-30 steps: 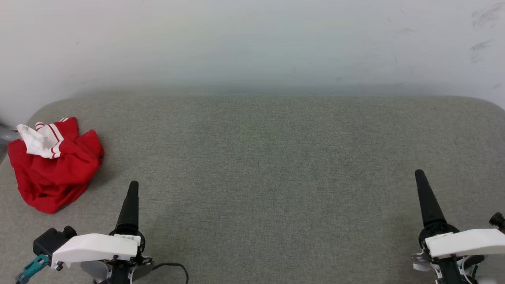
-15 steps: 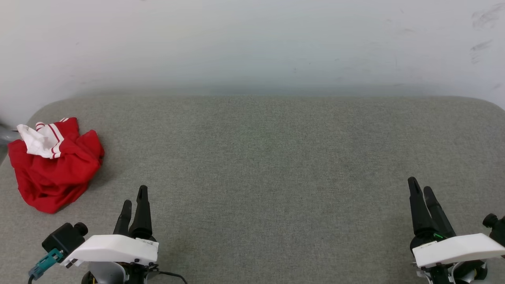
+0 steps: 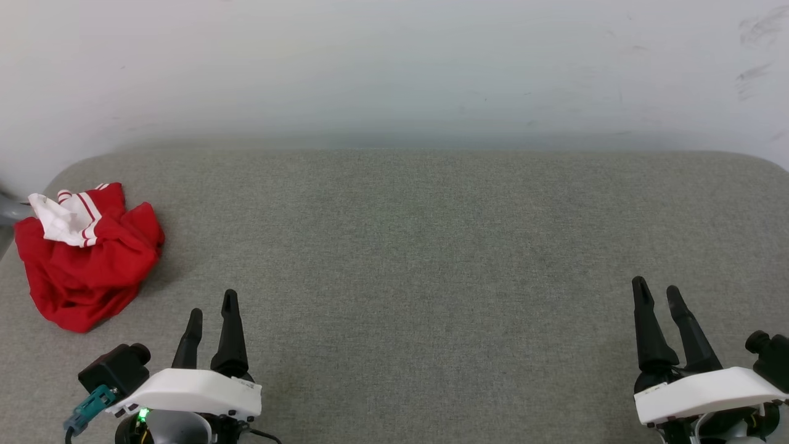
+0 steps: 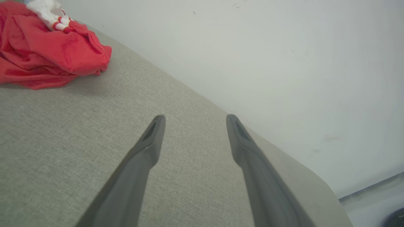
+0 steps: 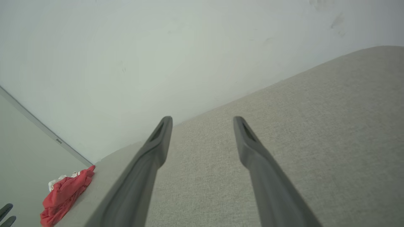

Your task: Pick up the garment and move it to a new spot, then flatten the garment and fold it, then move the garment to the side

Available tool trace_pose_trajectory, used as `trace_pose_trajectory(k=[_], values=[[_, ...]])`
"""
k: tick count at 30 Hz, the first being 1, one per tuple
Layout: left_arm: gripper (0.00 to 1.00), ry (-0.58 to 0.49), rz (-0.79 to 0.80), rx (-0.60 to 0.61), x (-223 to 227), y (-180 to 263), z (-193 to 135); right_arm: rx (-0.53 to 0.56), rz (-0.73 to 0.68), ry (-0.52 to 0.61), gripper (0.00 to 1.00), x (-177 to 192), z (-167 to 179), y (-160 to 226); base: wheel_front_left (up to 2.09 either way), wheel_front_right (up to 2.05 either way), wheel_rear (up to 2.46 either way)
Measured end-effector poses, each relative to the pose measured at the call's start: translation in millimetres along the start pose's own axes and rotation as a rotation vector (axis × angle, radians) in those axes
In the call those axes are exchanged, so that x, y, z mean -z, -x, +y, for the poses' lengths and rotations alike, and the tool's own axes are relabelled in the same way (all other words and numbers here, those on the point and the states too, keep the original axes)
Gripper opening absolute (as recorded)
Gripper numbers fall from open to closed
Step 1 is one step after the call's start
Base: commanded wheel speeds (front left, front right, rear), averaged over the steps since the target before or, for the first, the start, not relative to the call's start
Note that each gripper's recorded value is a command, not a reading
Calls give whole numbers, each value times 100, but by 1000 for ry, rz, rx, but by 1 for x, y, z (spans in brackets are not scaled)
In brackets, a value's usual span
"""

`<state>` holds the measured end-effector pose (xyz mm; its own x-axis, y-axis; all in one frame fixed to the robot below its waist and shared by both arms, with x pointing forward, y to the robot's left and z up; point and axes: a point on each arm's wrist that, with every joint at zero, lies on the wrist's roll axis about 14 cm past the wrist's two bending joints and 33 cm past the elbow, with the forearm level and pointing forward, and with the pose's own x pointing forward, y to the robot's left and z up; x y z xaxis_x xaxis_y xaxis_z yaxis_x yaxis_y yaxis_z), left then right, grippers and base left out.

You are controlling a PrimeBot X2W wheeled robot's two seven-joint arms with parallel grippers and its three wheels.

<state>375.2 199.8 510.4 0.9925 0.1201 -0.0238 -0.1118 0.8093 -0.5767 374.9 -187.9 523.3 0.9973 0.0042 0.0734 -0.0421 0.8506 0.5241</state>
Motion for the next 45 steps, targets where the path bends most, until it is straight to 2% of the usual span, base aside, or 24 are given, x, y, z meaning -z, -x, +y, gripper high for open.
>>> trace_pose_trajectory(k=[22, 45], values=[[100, -261, -72, 42, -9, 4, -12, -53, -29, 265, 100, -4, 11, 2, 0, 0, 0], [100, -438, -121, 103, -10, 9, -22, -100, -56, 449, 100, -4, 20, 5, 0, 0, 0]])
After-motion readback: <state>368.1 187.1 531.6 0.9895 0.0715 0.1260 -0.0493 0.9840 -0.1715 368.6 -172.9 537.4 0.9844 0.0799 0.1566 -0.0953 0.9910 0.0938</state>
